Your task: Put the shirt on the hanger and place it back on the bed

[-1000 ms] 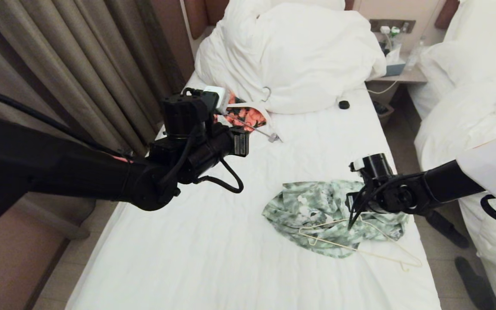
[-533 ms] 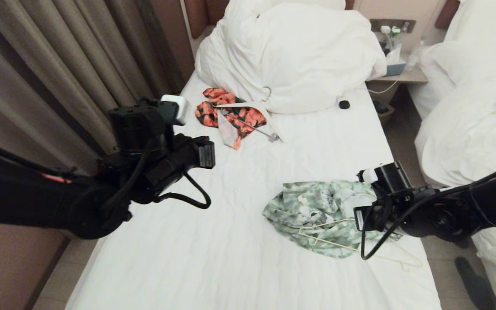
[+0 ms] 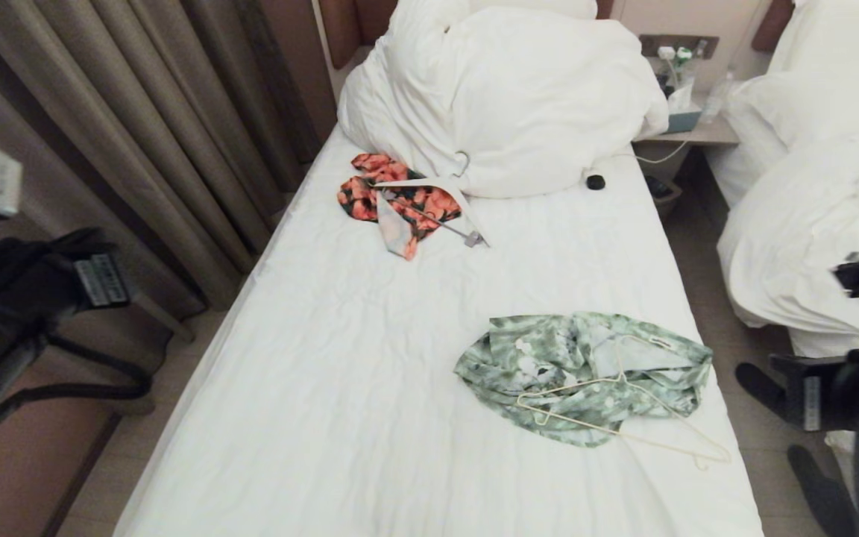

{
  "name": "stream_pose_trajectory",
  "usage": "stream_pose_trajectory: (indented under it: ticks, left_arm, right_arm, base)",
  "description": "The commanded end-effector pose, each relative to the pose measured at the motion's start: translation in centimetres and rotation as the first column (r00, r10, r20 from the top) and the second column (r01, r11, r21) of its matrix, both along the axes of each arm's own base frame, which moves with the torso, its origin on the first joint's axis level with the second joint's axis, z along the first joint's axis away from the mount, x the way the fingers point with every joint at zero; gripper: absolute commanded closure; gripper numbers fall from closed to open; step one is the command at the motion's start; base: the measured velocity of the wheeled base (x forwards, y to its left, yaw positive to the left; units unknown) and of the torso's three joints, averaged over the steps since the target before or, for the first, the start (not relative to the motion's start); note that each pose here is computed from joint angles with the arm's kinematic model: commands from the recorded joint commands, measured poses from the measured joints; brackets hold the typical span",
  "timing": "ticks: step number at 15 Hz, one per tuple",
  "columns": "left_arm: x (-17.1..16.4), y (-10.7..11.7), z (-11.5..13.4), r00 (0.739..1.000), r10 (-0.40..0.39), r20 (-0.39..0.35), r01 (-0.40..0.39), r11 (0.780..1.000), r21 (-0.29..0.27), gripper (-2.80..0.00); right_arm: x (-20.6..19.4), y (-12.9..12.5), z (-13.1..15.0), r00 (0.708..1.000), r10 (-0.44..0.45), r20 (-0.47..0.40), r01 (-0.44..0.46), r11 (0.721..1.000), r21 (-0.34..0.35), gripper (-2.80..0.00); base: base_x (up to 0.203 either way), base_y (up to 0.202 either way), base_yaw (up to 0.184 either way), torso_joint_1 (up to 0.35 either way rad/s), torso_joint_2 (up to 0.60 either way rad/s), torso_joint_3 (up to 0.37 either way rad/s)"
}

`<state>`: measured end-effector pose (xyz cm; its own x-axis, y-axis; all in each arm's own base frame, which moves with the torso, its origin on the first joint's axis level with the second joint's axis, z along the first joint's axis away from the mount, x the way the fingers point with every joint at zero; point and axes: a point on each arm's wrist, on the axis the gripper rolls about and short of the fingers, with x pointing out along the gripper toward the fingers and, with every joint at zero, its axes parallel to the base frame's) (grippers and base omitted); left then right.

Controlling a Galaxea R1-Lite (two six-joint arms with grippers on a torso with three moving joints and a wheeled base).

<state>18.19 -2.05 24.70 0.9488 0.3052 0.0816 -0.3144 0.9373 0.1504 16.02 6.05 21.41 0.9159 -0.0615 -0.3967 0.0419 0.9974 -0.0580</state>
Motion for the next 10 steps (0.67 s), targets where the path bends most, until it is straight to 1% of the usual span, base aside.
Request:
stream_pose_trajectory:
  ticks: [1,2,3,5,6,7,8,10]
  left_arm:
    - [-5.7,1.8,2.0,0.982,0.116,0.149,-0.112,0.993,-0.035,0.00]
    - [-7.5,2.7,2.2,0.964,0.190,0.187,-0.184,0.982,-0.050,0.00]
    - [-9.2,3.1,2.1,0.946,0.241,0.218,-0.233,0.971,-0.062,0.00]
    - [-12.4,3.4,1.1,0.920,0.286,0.268,-0.274,0.958,-0.081,0.00]
    - [-13.7,3.4,0.5,0.910,0.291,0.294,-0.275,0.957,-0.096,0.00]
    - [-14.9,3.4,-0.3,0.906,0.280,0.319,-0.259,0.960,-0.107,0.00]
    - [-16.0,3.3,-1.1,0.905,0.264,0.333,-0.241,0.964,-0.109,0.00]
    - [-18.0,3.2,-3.0,0.911,0.240,0.335,-0.217,0.971,-0.104,0.00]
  right_arm:
    - [-5.7,-3.2,2.6,0.979,-0.060,0.194,0.049,0.997,0.063,0.00]
    - [-7.9,-4.5,2.9,0.965,-0.108,0.240,0.096,0.993,0.062,0.00]
    - [-10.0,-5.5,2.9,0.948,-0.156,0.279,0.144,0.987,0.064,0.00]
    - [-14.1,-6.7,2.5,0.908,-0.247,0.338,0.241,0.969,0.062,0.00]
    - [-15.8,-7.0,1.9,0.893,-0.280,0.352,0.277,0.959,0.060,0.00]
    - [-17.4,-7.1,1.2,0.885,-0.296,0.360,0.296,0.954,0.056,0.00]
    - [-18.7,-7.1,0.3,0.884,-0.303,0.357,0.305,0.951,0.051,0.00]
    - [-20.3,-7.1,-1.4,0.885,-0.308,0.350,0.313,0.949,0.043,0.00]
  base:
    - [0.000,0.000,0.000,0.000,0.00,0.000]
    - [0.000,0.000,0.000,0.000,0.00,0.000]
    - [0.000,0.000,0.000,0.000,0.00,0.000]
    - [0.000,0.000,0.000,0.000,0.00,0.000]
    - [0.000,0.000,0.000,0.000,0.00,0.000]
    - [0.000,0.000,0.000,0.000,0.00,0.000]
    - [0.000,0.000,0.000,0.000,0.00,0.000]
    - [0.000,0.000,0.000,0.000,0.00,0.000]
